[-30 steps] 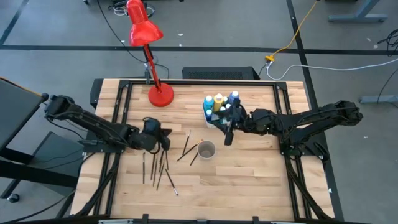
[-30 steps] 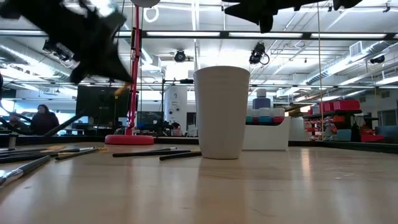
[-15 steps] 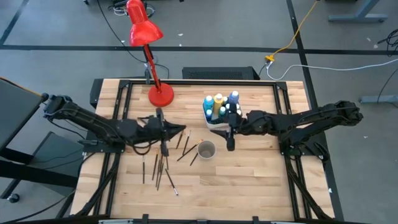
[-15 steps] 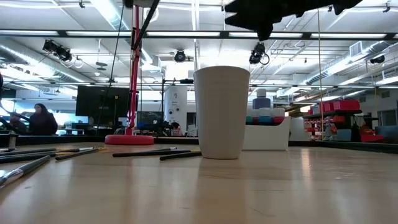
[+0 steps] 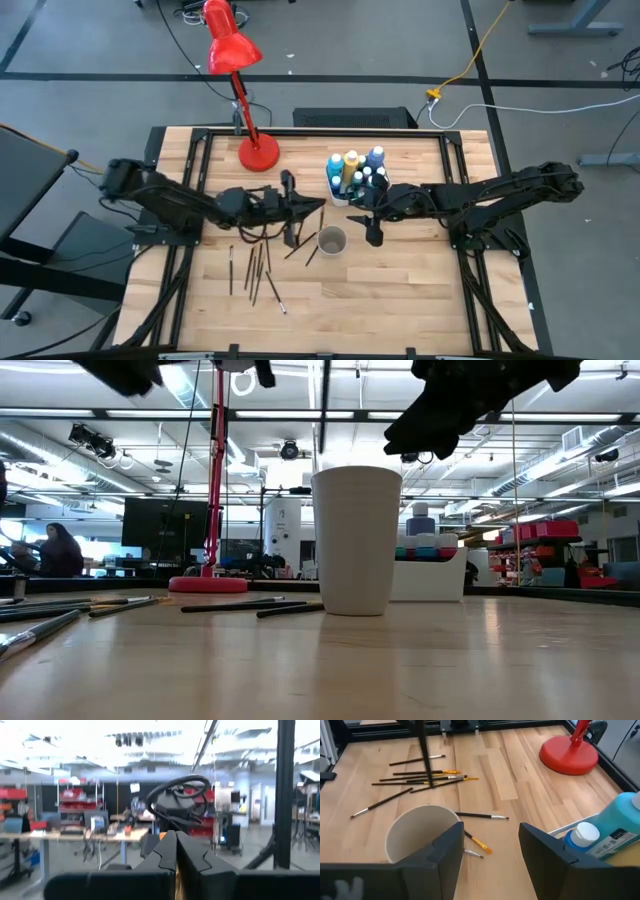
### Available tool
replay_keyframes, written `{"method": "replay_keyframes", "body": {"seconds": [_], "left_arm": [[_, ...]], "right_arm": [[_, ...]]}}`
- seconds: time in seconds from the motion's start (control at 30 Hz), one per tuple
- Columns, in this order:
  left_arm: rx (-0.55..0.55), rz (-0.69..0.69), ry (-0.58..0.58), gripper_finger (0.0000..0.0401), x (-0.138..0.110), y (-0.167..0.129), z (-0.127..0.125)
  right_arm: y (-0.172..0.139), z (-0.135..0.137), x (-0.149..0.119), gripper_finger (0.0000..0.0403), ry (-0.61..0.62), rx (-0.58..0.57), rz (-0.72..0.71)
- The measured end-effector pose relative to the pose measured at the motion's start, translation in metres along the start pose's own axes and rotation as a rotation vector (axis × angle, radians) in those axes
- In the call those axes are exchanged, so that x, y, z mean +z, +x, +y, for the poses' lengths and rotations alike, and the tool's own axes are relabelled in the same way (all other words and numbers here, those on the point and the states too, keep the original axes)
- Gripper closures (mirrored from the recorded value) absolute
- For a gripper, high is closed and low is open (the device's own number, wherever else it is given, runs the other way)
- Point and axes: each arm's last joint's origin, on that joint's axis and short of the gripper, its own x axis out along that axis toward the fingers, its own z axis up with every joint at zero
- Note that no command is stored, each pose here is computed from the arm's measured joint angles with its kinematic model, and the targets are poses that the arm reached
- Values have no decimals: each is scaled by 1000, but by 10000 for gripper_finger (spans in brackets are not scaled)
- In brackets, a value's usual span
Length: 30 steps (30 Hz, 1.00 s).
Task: Pick & Place Paint Supplies
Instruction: Put the gold paint brush into the white cup, then put the silver paint brush into the white cup
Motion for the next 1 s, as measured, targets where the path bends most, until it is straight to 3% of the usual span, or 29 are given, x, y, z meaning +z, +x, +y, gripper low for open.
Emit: {"method": "replay_keyframes", "body": {"seconds": [0.17,0.37,0.8,1.0], "left_arm": [[-51,-25,30,391,-35,8,4],[-69,85,-9,394,-72,9,1],[-60,325,-22,346,-99,4,1],[-33,320,-24,327,-95,4,2]], "right_arm": [[0,0,-1,208,-4,-2,11],[0,-1,-7,208,-17,-9,69],[0,-1,-7,208,-18,-10,73],[0,-1,-7,208,-7,-9,71]]}}
